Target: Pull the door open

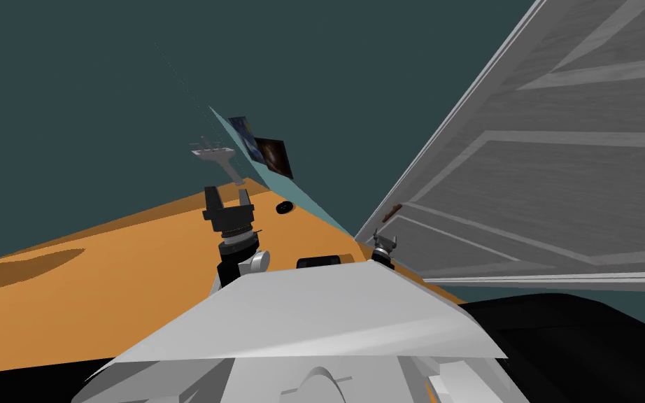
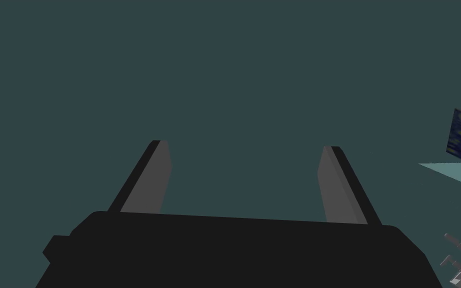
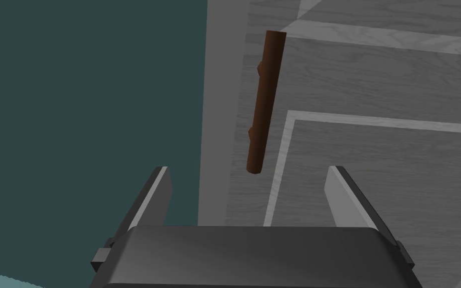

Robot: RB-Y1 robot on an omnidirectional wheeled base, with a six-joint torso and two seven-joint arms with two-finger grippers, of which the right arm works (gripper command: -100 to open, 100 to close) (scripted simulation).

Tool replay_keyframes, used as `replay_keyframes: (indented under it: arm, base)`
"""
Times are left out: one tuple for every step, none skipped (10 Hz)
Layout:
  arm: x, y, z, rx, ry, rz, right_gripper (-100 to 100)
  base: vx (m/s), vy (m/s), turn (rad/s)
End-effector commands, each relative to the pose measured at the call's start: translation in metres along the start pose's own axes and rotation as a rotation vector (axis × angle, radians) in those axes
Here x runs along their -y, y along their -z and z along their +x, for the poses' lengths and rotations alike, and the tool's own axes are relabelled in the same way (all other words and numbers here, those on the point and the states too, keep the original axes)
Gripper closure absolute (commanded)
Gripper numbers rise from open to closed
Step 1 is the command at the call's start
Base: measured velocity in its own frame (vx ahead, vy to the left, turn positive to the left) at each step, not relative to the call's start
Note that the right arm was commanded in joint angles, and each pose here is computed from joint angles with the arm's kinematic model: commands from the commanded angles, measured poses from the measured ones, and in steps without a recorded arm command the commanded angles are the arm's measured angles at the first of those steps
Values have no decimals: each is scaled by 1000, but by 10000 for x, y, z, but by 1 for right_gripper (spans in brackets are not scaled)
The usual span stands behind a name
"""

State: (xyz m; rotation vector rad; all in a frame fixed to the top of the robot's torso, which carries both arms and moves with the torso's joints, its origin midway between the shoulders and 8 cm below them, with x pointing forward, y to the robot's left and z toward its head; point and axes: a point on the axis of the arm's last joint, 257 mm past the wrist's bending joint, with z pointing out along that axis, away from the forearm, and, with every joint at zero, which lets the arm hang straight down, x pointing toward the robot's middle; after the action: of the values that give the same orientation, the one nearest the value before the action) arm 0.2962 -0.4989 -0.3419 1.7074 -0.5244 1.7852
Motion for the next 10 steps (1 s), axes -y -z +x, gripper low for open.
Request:
replay_keyframes:
  arm:
    - [-93, 7, -94, 17, -17, -23, -100]
    - [-149, 11, -139, 26, -26, -35, -100]
    - [-207, 17, -183, 34, -34, -48, -100]
    - [-265, 23, -226, 42, -42, -61, -100]
    - [-324, 29, -268, 50, -50, -75, -100]
    - [-383, 36, -307, 57, -58, -88, -100]
    - [-432, 42, -339, 63, -63, -100, -100]
    - [-481, 48, -370, 68, -69, -111, -100]
    - [-581, 62, -429, 78, -80, -134, -100]
    - [-632, 69, -458, 83, -86, -146, -100]
  base:
    - [-1, -97, 181]
    - [0, -110, 194]
    - [0, -112, 182]
    - [-9, -108, 169]
    - [-11, -105, 156]
    - [-15, -95, 224]
    - [-23, -78, 176]
    - [-18, -77, 151]
    - [-33, -109, 242]
    - [-24, -118, 210]
